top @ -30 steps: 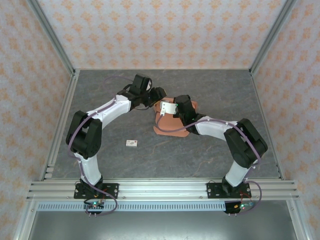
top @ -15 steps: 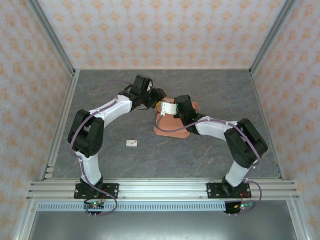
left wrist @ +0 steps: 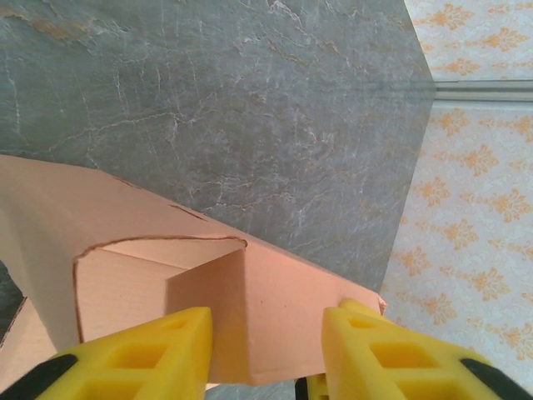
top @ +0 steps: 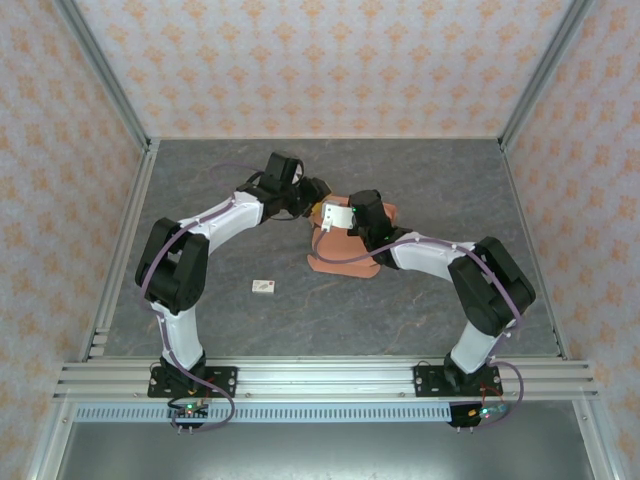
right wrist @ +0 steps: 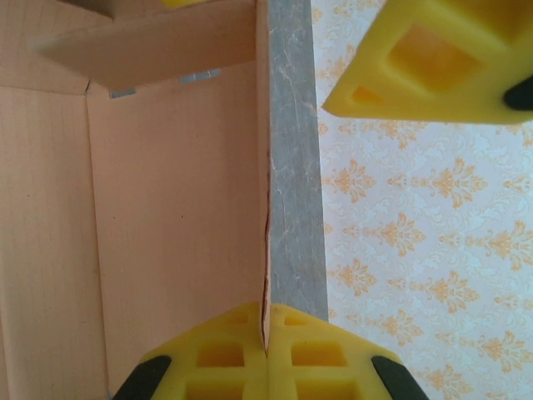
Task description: Fold the paper box
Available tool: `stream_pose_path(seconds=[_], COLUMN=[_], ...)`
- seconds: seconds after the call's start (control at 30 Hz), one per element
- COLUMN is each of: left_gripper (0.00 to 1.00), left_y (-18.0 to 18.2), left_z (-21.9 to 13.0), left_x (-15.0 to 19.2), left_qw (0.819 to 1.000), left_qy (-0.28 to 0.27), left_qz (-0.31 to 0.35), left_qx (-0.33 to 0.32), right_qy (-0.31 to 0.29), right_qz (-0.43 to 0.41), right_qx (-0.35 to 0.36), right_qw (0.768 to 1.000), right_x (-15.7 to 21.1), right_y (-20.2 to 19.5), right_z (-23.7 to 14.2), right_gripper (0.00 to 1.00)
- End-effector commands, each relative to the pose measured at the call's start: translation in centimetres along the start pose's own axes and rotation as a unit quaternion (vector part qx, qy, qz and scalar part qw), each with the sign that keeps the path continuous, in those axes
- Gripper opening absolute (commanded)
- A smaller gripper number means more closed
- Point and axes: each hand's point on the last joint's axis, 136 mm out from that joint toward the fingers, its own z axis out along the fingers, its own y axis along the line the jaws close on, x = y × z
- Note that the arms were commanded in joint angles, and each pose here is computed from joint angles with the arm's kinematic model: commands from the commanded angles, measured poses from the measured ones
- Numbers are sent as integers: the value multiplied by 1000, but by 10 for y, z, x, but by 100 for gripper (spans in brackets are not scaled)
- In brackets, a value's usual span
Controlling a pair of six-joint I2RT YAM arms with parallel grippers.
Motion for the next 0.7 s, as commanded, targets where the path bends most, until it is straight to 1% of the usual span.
stream_pose_path(seconds=[0.0, 0.2, 0.3, 0.33, 0.4, 0.47, 0.57, 0.67], left_gripper=[44, 51, 53, 54, 54, 55, 54, 55], left_y=[-18, -30, -37, -36, -27, -15, 8, 22], left_z=[-25, -66, -84, -90, -99, -103, -104, -106], left_x=[-11, -29, -32, -32, -32, -35, -36, -32], left_qw=[999, 995, 991, 989, 984, 981, 976, 958], left_qy=[-20, -59, -64, -67, -75, -82, -77, -71], left_qz=[30, 83, 116, 133, 160, 171, 198, 269], left_qx=[18, 8, 13, 5, -18, -34, -50, -71], right_qy=[-12, -12, -12, -13, -16, -22, -25, -26], right_qz=[14, 13, 13, 15, 18, 24, 30, 33], right_qx=[16, 10, 9, 9, 8, 6, -6, -23], right_qw=[1000, 1000, 1000, 1000, 1000, 999, 999, 999], right_x=[-4, -1, 0, -1, -2, -4, -4, -2], right_y=[-21, -22, -23, -23, -24, -24, -24, -24], right_z=[-8, -11, -10, -11, -11, -12, -13, -14], right_gripper=[0, 0, 0, 0, 0, 0, 0, 0])
